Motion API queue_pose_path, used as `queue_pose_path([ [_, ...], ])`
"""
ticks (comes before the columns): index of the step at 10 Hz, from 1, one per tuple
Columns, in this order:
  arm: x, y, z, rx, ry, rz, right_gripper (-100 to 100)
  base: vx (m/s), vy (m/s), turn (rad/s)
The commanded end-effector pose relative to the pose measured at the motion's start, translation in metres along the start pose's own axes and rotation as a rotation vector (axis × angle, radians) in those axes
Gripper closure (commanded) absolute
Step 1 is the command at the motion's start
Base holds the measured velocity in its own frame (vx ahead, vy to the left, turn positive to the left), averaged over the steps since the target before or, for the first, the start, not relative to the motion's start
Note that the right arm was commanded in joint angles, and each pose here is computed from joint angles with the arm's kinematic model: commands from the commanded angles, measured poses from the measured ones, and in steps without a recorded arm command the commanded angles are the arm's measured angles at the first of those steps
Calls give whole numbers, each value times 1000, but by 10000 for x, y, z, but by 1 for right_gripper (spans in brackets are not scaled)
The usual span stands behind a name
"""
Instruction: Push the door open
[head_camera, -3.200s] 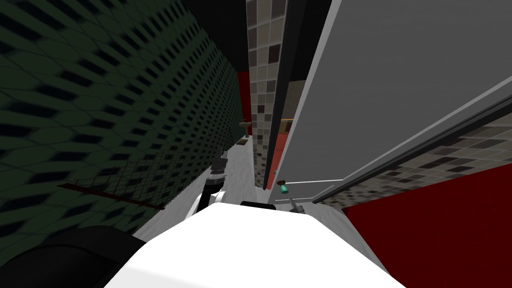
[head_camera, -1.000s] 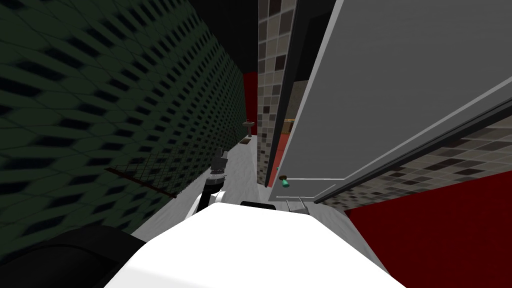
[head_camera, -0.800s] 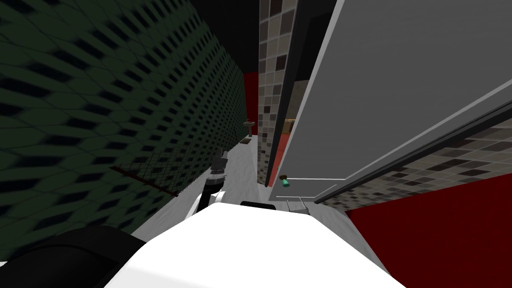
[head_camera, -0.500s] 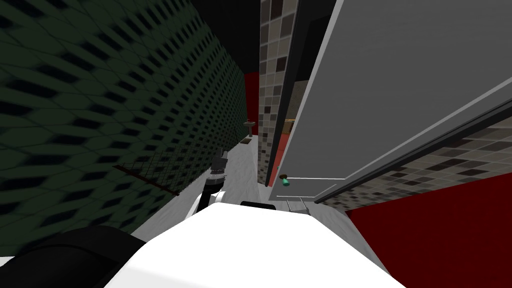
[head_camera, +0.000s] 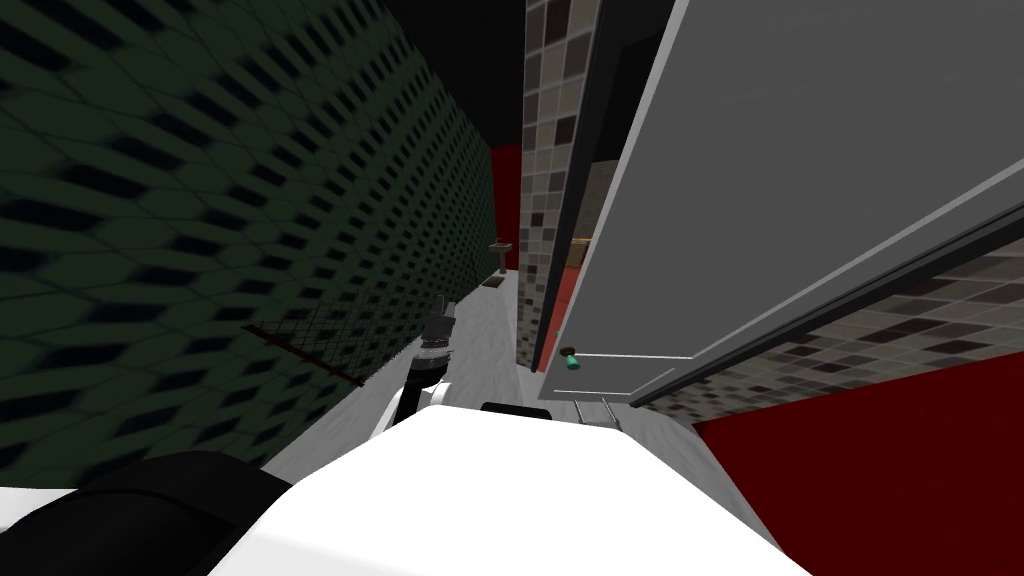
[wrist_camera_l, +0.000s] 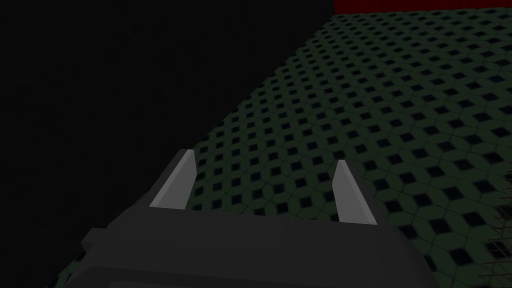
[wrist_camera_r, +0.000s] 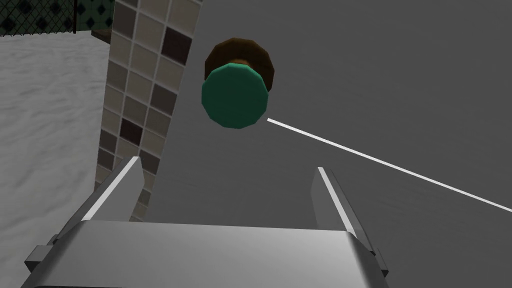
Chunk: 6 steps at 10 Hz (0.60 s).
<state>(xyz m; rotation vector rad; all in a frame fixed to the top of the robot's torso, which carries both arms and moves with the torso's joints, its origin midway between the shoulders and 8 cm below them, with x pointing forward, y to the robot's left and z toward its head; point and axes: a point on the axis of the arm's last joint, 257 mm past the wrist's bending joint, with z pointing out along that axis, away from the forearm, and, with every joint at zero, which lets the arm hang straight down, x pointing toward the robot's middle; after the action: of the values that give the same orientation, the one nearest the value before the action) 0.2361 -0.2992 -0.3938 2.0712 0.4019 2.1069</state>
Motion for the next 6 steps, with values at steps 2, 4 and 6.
queue_pose_path([
  [2,3,13,-13,-11,-4,87,-100,-24,5,12],
  [4,4,21,-23,-17,-6,131,-100,-24,6,22],
  [6,6,32,-39,-27,-8,206,-100,-23,1,21],
])
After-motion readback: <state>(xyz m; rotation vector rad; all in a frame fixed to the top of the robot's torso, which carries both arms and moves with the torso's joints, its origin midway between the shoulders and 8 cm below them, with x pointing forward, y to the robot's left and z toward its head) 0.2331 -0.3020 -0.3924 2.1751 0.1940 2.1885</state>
